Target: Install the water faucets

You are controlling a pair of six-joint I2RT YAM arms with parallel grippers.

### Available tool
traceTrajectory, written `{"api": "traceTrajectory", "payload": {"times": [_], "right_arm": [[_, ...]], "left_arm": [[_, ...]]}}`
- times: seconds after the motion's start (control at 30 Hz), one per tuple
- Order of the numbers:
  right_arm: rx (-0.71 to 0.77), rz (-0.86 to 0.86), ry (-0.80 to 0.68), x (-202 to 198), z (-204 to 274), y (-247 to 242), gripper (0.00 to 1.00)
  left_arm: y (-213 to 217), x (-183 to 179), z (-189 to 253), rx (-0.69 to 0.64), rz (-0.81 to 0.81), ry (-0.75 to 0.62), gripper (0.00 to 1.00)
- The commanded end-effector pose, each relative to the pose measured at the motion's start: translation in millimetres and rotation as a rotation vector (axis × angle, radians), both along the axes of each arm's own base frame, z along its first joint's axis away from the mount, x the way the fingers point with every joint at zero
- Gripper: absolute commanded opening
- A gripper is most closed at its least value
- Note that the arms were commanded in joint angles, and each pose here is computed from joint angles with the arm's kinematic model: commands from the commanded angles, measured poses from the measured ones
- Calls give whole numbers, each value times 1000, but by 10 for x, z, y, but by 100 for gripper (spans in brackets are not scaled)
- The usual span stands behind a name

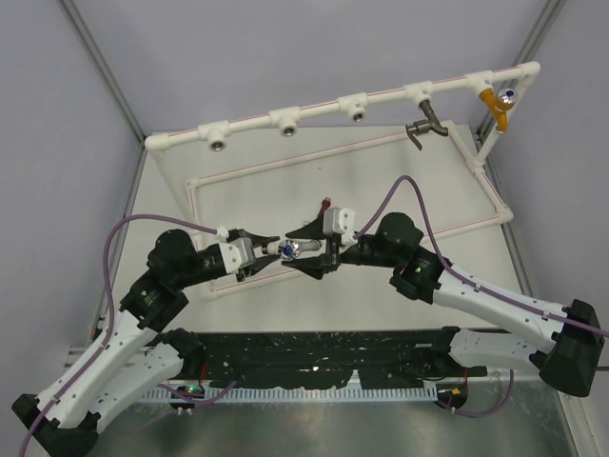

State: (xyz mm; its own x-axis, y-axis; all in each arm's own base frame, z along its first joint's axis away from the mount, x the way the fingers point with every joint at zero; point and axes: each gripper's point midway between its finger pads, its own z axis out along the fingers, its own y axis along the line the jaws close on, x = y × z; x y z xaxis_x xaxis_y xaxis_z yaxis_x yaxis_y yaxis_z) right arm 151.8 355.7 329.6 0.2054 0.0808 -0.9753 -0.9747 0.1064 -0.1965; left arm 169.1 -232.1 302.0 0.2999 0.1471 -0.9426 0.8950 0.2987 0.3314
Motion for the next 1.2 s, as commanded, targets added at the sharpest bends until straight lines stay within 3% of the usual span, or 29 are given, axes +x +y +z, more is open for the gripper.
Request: {"api": "traceTrajectory", "payload": {"times": [0.0, 0.07, 0.17, 0.23, 0.3, 0.4, 0.5, 0.67, 0.83, 0.9, 1.07, 1.17], "right_arm": [[70, 29, -65, -15, 302, 56, 55], [64, 31, -67, -5, 298, 74, 46], [36, 10, -71, 40, 242, 67, 15], [26, -27, -75, 94, 211, 27, 5], [24, -64, -77, 160, 215, -31, 5], [26, -148, -75, 336, 236, -170, 5], [20, -239, -83, 497, 228, -303, 5], [-10, -429, -86, 822, 219, -562, 5], [-25, -479, -84, 848, 208, -702, 5], [-12, -477, -85, 803, 182, -742, 5], [58, -534, -107, 743, 207, -941, 5], [93, -575, -128, 703, 240, -1095, 5]], "left_arm": [[-28, -35, 141, -34, -23, -43, 0], [-25, -31, 148, -35, -20, -43, 0], [-13, -35, 179, -48, -12, -44, 0], [11, -5, 211, -62, 17, -38, 4], [70, 78, 251, -78, 81, -34, 20], [237, 262, 331, -103, 232, -35, 60], [454, 444, 390, -130, 389, -41, 76], [1173, 852, 509, -223, 803, -36, 90], [2110, 1059, 474, -314, 1258, -16, 96], [2313, 1082, 432, -290, 1357, -39, 97], [2614, 1246, 346, -398, 1526, -51, 100], [2586, 1459, 300, -428, 1519, -58, 100]]}}
